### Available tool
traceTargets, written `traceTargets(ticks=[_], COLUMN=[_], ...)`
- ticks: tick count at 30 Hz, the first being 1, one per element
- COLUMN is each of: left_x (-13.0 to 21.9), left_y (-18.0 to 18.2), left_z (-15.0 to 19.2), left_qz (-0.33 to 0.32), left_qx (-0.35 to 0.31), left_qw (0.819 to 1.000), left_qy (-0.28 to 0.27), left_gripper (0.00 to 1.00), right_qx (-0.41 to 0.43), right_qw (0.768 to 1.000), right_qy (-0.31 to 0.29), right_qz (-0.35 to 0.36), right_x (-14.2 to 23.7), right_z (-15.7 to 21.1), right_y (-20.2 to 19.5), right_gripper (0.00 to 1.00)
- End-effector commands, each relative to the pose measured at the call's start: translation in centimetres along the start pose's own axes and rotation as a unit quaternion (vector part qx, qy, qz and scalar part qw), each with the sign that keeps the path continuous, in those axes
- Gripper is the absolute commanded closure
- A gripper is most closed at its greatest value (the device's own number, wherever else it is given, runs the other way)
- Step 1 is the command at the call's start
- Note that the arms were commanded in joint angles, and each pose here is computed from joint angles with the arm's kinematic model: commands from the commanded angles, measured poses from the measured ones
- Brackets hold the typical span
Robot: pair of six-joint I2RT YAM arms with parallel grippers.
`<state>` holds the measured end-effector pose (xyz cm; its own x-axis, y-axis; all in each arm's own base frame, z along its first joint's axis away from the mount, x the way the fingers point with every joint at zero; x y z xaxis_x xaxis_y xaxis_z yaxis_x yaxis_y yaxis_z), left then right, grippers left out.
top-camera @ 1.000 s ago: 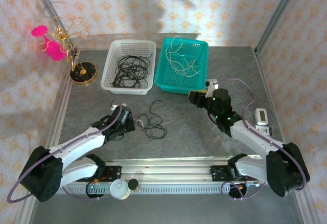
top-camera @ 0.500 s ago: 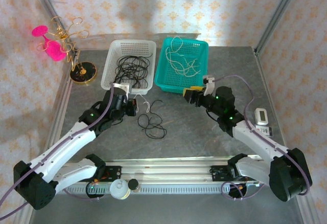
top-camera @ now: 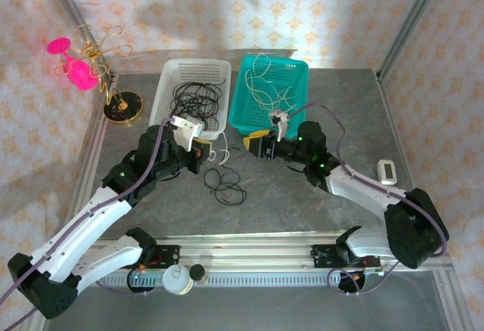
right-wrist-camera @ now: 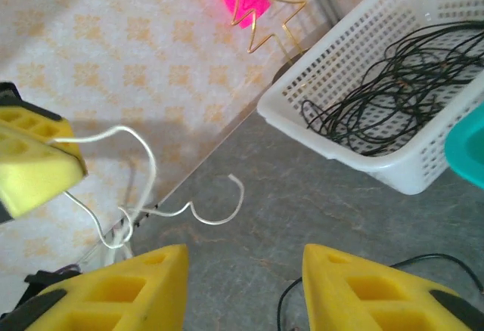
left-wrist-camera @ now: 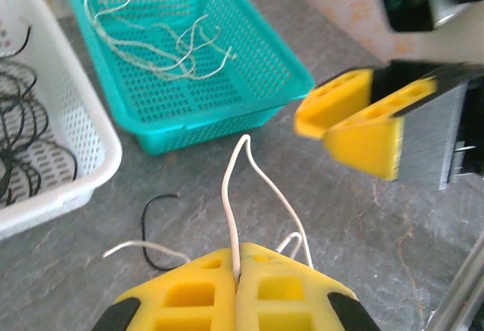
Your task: Untangle the cables
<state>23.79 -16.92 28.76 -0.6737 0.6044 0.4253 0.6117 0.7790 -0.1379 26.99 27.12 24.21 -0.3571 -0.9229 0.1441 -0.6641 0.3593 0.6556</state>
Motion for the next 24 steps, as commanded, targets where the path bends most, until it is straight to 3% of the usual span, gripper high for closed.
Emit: traceTargets(ticks=[1, 12, 24], left_x=[0.7, 0.6, 0.6], left_y=[-1.4, -1.4, -1.5], left_z=[-2.2, -2.8, -3.2], left_qz=[0.038, 0.035, 0.038], left_qx=[-0.045, -0.053, -0.052], left_qw=[0.997, 0.997, 0.997], left_qy=[-0.043, -0.047, -0.049], left_gripper=[1.0, 1.0, 1.0], right_qx=[0.041, 0.051, 0.055], right_qw=[0.995, 0.982, 0.977], right_qy=[0.024, 0.085, 0.1], right_qz=[-0.083, -0.161, -0.179], right_x=[-0.8, -0.4, -1.5], right_z=[-0.7, 2.4, 2.7], right_y=[2.8, 4.2, 4.6], right_gripper=[0.58, 0.63, 0.67])
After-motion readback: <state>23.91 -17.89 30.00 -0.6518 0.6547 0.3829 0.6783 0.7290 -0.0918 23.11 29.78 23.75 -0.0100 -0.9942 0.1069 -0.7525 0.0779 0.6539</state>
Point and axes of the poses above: each hand's point on the last joint's axis, 136 mm out from that joint toward the fingers, its own x axis back along the fingers, its own y axis along the line the jaws close on, z = x × y, the point moved 3 cm from there along x, back along the fingers, and after that the axes turned 7 degrees about -x, right-handed, at the moved point
